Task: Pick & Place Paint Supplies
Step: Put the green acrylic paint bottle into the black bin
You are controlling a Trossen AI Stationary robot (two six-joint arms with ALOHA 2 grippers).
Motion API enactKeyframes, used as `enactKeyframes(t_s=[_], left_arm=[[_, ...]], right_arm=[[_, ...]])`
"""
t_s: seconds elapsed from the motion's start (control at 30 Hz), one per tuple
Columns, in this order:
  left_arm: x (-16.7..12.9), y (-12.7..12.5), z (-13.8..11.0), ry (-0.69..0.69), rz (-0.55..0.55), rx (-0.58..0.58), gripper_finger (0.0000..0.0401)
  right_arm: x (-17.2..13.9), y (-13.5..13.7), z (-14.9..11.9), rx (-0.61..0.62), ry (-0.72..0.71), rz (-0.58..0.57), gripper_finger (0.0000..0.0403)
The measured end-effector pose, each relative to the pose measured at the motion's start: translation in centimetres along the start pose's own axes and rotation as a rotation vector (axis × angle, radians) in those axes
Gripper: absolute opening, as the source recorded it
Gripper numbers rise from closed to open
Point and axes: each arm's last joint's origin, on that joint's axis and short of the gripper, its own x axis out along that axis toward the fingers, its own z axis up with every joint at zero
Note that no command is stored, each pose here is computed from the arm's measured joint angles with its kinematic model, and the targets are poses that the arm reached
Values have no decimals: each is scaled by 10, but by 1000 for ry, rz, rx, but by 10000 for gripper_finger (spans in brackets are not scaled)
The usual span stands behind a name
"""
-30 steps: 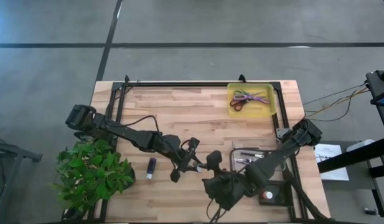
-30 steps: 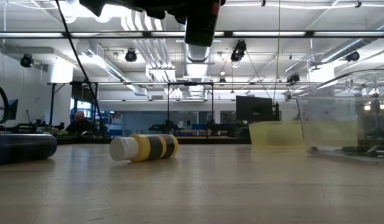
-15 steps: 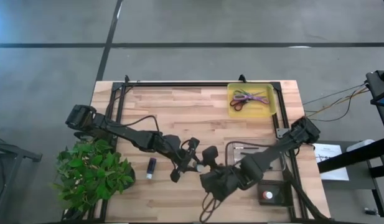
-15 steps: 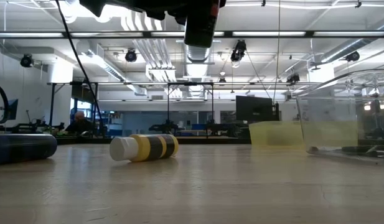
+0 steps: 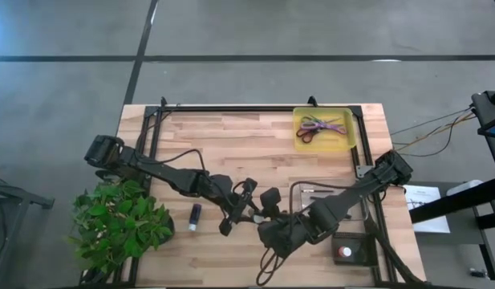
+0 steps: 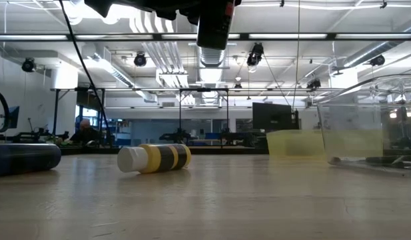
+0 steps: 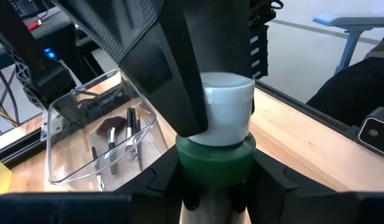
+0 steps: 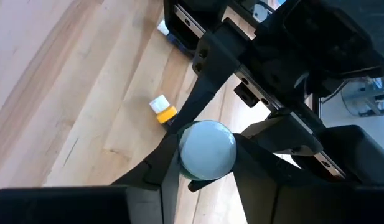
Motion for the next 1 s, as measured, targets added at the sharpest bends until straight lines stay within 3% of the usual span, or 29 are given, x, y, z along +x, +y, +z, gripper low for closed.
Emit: enactKeyframes(t_s=[0.23, 0.43, 0.7, 0.8, 1.0], left_arm=[[0, 0, 0, 1, 4, 4, 132], [0, 5, -2, 79, 179, 85, 159], [-2, 12, -5, 137, 264, 187, 231], [-3, 15, -6, 152, 287, 209, 238], [-3, 16, -8, 172, 290, 223, 239]], right_arm=[[0, 0, 1, -15, -8, -2, 114], [-2, 2, -2, -36, 21, -31, 114], [-16, 15, -15, 85, 116, -46, 114], [-30, 24, -17, 145, 112, -5, 114], [-65, 41, -26, 239, 92, -37, 114]])
